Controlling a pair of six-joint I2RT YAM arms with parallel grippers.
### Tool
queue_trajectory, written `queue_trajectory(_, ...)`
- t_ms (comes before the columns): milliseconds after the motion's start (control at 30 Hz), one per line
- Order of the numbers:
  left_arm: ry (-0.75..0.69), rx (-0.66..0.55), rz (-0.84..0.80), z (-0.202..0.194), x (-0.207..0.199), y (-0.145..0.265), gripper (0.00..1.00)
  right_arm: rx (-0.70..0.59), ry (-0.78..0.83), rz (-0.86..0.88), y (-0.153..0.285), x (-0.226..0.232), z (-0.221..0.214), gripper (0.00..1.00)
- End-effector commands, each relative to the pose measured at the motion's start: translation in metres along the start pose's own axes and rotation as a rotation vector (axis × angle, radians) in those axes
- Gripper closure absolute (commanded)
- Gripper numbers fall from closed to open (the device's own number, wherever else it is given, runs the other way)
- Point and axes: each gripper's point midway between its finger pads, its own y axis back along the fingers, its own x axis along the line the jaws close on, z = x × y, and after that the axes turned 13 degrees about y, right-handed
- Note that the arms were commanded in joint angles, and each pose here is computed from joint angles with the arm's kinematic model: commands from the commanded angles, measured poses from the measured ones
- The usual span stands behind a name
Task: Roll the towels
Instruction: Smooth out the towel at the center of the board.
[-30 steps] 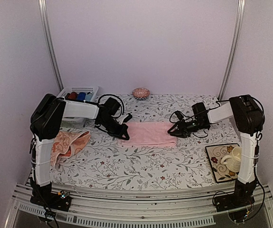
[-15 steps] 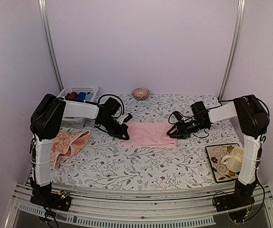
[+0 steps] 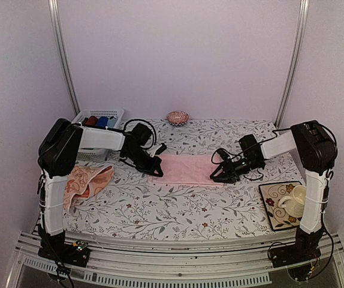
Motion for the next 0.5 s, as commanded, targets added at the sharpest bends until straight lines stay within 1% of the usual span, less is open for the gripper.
queue_trajectory(0, 0.020, 0.018, 0.125, -0.009, 0.027, -0.006, 1.00, 0.068, -0.054, -0.009, -0.006, -0.007, -0.020, 0.51)
queue_trajectory(100, 0.011, -0.023, 0.141, 0.004, 0.026, 0.005, 0.87, 0.027, 0.022, 0.007, 0.005, 0.013, 0.007, 0.51)
queue_trajectory(133, 0.001, -0.044, 0.141, 0.010, 0.023, 0.010, 0.80, 0.019, 0.041, 0.009, 0.009, 0.020, 0.014, 0.50)
queue_trajectory(167, -0.008, -0.065, 0.142, 0.016, 0.020, 0.016, 0.73, -0.007, 0.084, 0.004, 0.015, 0.028, 0.033, 0.50)
queue_trajectory(233, -0.024, -0.102, 0.136, 0.028, 0.012, 0.027, 0.64, -0.045, 0.151, -0.016, 0.027, 0.043, 0.060, 0.48)
queue_trajectory(300, -0.037, -0.132, 0.123, 0.036, 0.003, 0.038, 0.54, -0.075, 0.206, -0.063, 0.038, 0.050, 0.085, 0.46)
queue_trajectory(400, -0.058, -0.166, 0.106, 0.040, -0.011, 0.055, 0.44, -0.104, 0.268, -0.183, 0.052, 0.047, 0.117, 0.41)
queue_trajectory(467, -0.073, -0.180, 0.098, 0.039, -0.019, 0.066, 0.36, -0.127, 0.306, -0.276, 0.063, 0.043, 0.138, 0.35)
